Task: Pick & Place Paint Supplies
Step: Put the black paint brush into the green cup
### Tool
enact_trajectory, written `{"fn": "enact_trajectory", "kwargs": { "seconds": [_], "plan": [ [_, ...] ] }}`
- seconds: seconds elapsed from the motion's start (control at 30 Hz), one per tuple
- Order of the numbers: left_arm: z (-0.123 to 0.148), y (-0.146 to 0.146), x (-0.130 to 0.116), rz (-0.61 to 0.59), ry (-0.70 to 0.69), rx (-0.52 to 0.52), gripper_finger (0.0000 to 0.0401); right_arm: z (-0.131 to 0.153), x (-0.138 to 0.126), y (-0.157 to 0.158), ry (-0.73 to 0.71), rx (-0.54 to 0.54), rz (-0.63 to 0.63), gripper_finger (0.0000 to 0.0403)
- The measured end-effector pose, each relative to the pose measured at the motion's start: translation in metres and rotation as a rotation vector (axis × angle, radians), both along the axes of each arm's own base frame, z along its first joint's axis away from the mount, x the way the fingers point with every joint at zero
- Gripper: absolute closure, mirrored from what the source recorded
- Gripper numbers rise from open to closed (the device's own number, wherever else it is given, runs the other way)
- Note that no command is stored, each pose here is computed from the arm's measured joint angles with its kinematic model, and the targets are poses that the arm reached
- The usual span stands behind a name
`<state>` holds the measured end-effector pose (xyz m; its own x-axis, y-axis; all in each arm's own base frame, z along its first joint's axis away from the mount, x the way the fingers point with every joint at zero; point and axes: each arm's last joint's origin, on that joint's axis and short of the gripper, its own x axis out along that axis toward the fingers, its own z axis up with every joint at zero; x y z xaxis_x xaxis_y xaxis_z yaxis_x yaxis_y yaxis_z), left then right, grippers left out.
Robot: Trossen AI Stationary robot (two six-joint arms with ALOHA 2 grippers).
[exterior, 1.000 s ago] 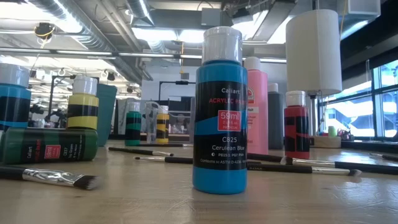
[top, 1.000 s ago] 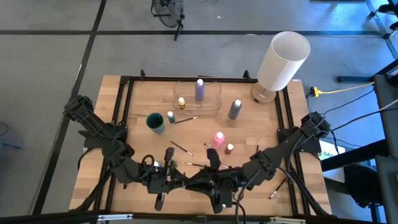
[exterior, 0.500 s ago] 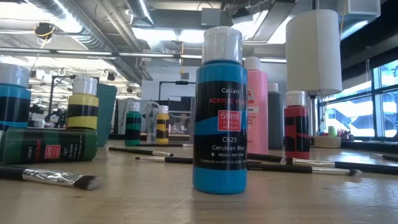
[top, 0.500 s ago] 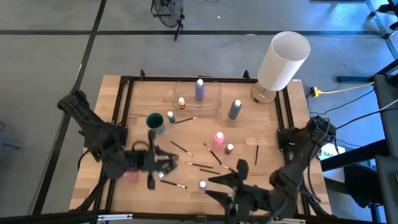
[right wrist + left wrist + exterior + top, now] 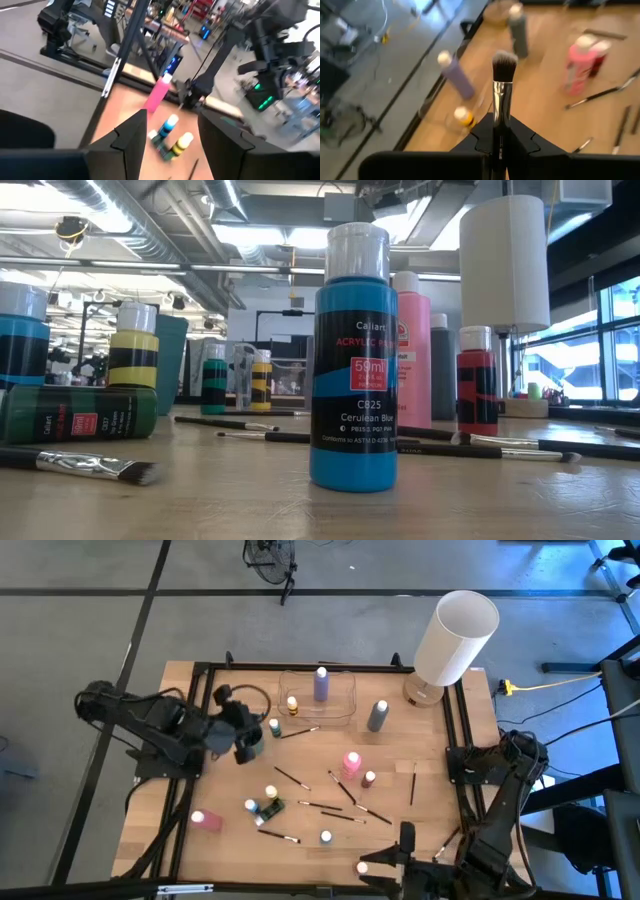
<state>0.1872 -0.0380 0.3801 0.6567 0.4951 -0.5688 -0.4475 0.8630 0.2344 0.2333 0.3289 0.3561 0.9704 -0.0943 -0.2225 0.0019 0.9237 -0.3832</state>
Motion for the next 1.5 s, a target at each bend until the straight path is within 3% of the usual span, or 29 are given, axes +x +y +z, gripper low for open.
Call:
{"fn": "enact_trajectory", "kwargs": {
  "seconds": [0.2,0.37,0.57,0.73,1.0,1.13,1.5],
  "plan": [
    [-0.041,0.016,-0.006,-0.005,-0.054,-0.055,0.0384,-0.004,-0.001,-0.002,0.016,0.096,-0.037,0.0224],
    [-0.074,0.018,-0.019,-0.043,-0.227,-0.086,0.0384,-0.005,-0.001,-0.002,0.016,0.137,-0.043,0.0224],
    [-0.113,0.016,-0.036,-0.085,-0.458,-0.090,0.0384,-0.008,-0.001,-0.003,0.025,0.123,-0.048,0.0224],
    [-0.128,0.017,-0.044,-0.160,-0.605,-0.056,0.0383,-0.020,0.009,-0.011,0.044,0.092,-0.081,0.0224],
    [-0.152,0.014,-0.046,-0.190,-0.588,0.001,0.0383,-0.022,0.020,-0.020,0.043,0.095,-0.119,0.0225],
    [-0.163,0.012,-0.048,-0.211,-0.658,0.029,0.0384,-0.022,0.021,-0.021,0.053,0.103,-0.105,0.0225],
    [-0.175,0.012,-0.051,-0.215,-0.696,0.058,0.0384,-0.022,0.021,-0.021,0.058,0.100,-0.101,0.0225]
  ]
}}
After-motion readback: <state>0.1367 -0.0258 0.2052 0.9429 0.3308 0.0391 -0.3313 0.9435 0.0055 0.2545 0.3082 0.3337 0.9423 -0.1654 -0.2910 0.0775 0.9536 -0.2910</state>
